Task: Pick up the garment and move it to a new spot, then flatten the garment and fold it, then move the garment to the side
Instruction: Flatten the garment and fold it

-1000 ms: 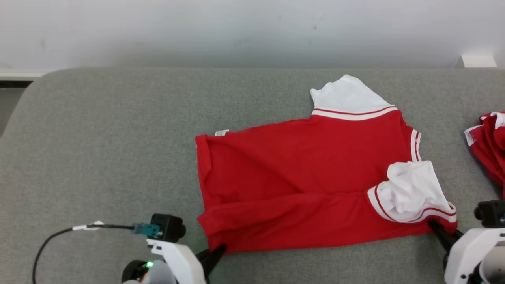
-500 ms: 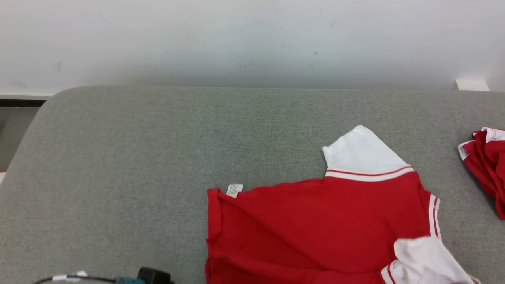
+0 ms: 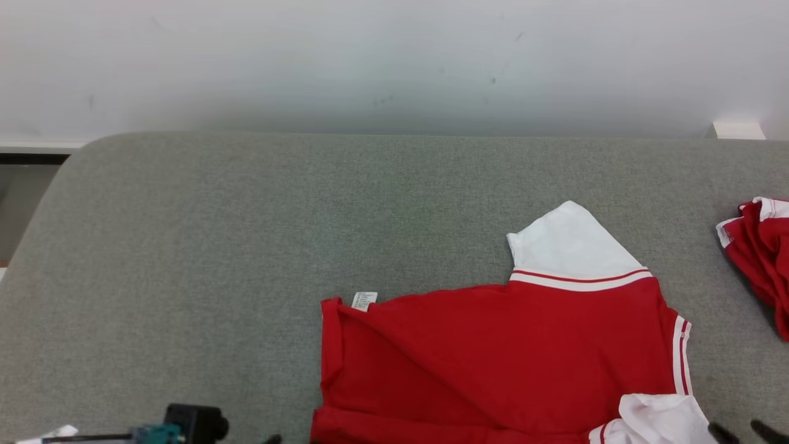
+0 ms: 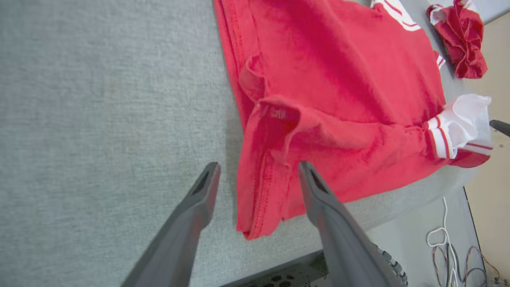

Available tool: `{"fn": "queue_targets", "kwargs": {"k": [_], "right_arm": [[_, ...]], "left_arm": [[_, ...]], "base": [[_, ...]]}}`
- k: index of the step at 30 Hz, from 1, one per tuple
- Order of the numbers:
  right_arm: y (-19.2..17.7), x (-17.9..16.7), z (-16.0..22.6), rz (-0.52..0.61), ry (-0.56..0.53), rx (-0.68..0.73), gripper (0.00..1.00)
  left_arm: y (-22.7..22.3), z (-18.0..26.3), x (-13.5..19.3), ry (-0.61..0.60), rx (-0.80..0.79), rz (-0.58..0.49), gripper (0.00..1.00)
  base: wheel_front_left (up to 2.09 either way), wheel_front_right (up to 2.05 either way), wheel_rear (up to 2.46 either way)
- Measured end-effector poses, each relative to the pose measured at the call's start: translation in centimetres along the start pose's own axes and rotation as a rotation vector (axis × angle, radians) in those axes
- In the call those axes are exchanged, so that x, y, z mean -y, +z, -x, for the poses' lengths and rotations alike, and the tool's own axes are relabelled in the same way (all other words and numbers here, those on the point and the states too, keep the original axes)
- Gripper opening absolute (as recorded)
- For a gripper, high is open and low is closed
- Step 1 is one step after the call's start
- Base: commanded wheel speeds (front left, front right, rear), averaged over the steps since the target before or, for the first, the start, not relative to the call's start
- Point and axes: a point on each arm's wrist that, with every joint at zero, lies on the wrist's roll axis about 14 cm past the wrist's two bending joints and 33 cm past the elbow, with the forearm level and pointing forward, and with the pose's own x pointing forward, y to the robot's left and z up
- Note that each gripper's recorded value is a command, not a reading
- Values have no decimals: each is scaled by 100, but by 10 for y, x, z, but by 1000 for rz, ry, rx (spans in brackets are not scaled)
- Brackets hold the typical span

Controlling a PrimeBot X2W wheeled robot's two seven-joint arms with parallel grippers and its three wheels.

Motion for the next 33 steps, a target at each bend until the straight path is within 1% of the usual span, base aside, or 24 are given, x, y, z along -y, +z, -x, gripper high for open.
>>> {"fn": "queue_targets", "kwargs": {"k": [1,2,5,7,9,10,12,14,16,18,21,25,28,33], "right_arm": [[27,-9,4,29,29,68,100],[27,-9,4,29,29,68,100],[76,-17,4,129,41,159,100],[105,-24,-4,208,38,198,100],[125,-37,-22,250,64,208,100],[135,-41,-33,287,59,211,100],[155,-53,-58,340,65,213,100],[166,-62,-86,376,69,192,100],[176,-64,-113,410,56,169,100],[181,-60,-140,433,34,136,100],[177,-52,-175,443,7,79,100],[161,-58,-209,432,27,4,100],[154,-62,-220,428,44,-20,100],[154,-54,-223,408,34,-31,100]], "left_arm": [[21,3,-5,18,58,-18,100],[21,3,-5,18,58,-18,100],[58,-1,-5,14,141,-44,100],[83,-11,-6,13,185,-69,100],[100,-27,-2,-6,202,-65,100],[104,-37,-1,-11,192,-66,100],[112,-55,-5,-10,170,-94,100],[120,-73,-8,-10,156,-119,100],[125,-89,-12,-15,137,-133,100],[123,-104,-16,-18,106,-143,100],[111,-116,-28,1,47,-153,100],[98,-121,-40,16,-9,-162,100],[95,-120,-45,22,-21,-177,100],[92,-120,-39,-6,-42,-178,100]], "base": [[0,0,0],[0,0,0],[0,0,0],[0,0,0],[0,0,0],[0,0,0],[0,0,0],[0,0,0],[0,0,0],[0,0,0],[0,0,0],[0,0,0],[0,0,0],[0,0,0]]}}
